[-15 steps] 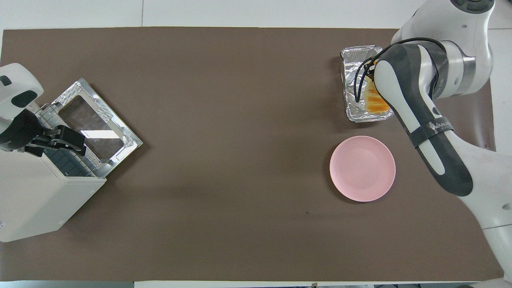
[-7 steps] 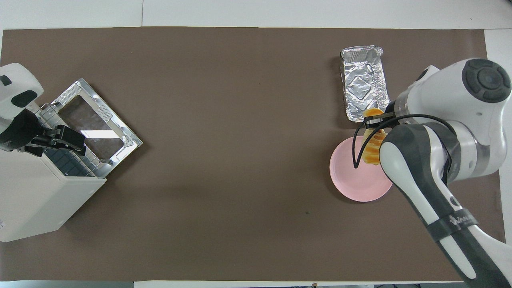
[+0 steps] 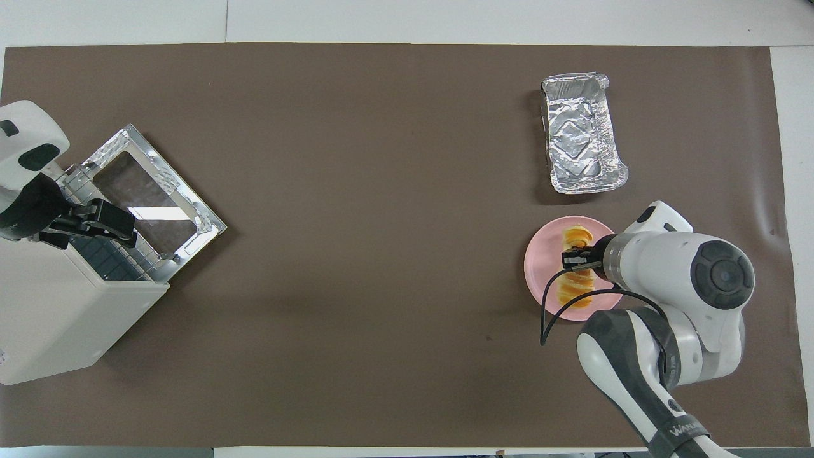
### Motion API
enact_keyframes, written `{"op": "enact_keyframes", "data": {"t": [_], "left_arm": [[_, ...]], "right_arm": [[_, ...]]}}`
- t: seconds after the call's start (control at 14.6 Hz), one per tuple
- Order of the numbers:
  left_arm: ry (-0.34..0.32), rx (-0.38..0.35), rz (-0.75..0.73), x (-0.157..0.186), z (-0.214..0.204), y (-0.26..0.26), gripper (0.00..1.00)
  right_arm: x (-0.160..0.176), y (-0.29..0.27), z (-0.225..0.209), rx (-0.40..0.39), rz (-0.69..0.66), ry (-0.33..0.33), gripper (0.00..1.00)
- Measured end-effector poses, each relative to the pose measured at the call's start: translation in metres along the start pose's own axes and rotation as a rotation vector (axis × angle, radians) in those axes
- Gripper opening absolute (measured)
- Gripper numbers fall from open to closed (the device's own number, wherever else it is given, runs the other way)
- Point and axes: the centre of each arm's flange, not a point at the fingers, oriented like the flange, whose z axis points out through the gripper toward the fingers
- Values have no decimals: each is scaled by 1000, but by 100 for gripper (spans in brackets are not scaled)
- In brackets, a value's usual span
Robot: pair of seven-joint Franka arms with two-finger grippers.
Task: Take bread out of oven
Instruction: 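Carry the bread slices onto the pink plate with the right gripper, then open the right gripper and release the bread on the plate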
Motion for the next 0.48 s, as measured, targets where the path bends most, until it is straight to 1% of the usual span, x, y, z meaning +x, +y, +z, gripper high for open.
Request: {"op": "enact_keyframes", "data": {"t": [0.14,0.34,0.41,0.48], "left_arm": [[0,0,0,0,0,0,100],[0,0,0,0,0,0,100],[0,0,0,0,0,0,100],[0,0,0,0,0,0,100]], "right_arm": [[-7,-1,3,1,1,10,10],[-8,-1,2,2,2,12,10],[-8,-1,2,2,4,12,16],[-8,-1,2,3,4,12,27]]}}
